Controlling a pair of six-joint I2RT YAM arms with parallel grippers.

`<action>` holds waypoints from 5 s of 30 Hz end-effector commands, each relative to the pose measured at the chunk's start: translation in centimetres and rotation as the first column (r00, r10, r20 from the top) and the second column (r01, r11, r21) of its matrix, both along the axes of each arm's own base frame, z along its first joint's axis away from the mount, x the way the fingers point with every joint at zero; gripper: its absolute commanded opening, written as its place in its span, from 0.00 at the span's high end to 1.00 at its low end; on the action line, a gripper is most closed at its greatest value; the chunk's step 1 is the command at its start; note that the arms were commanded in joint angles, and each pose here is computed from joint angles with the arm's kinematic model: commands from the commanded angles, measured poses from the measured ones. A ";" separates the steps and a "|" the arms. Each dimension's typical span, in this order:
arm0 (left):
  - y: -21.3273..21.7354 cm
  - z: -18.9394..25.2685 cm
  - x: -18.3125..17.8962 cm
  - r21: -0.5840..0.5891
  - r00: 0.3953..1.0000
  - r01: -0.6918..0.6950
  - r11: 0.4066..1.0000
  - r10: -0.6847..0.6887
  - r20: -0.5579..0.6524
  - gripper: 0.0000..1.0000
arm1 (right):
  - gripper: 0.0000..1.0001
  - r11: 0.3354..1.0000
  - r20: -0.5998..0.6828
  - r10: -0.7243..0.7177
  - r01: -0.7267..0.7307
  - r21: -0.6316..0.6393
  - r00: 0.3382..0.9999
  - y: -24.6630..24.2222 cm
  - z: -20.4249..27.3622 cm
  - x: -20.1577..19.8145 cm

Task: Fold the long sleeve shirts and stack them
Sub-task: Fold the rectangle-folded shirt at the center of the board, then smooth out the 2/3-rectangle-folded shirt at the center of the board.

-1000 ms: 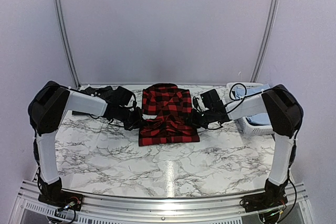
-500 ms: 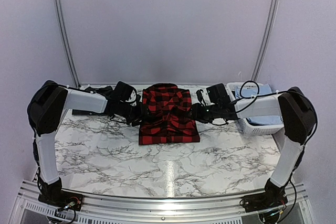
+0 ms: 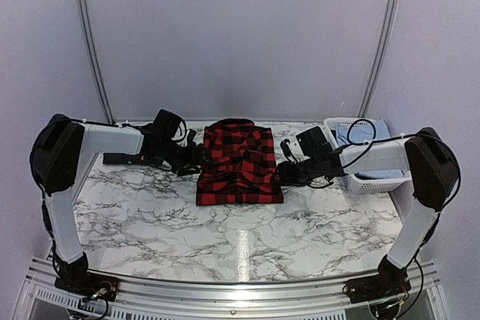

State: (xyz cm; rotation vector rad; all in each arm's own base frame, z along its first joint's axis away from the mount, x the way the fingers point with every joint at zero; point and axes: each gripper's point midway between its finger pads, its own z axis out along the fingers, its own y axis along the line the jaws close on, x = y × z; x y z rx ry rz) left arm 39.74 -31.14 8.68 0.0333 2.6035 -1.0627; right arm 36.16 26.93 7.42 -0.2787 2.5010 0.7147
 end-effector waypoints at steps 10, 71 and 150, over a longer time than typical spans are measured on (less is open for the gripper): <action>2.8 -2.0 -5.5 0.098 0.996 0.045 0.994 -0.038 -0.076 0.42 | 0.59 0.992 0.003 0.097 -0.096 -0.087 0.995 1.3 -0.8 -2.1; -0.3 3.7 10.1 -0.156 0.984 -0.119 0.981 0.137 0.110 0.37 | 0.54 0.985 0.208 -0.123 0.145 -0.096 0.970 0.7 5.3 12.6; -5.9 0.1 6.9 0.048 0.990 -0.073 0.996 0.067 0.122 0.80 | 0.61 0.991 0.266 0.033 0.002 -0.131 0.964 4.6 8.0 7.6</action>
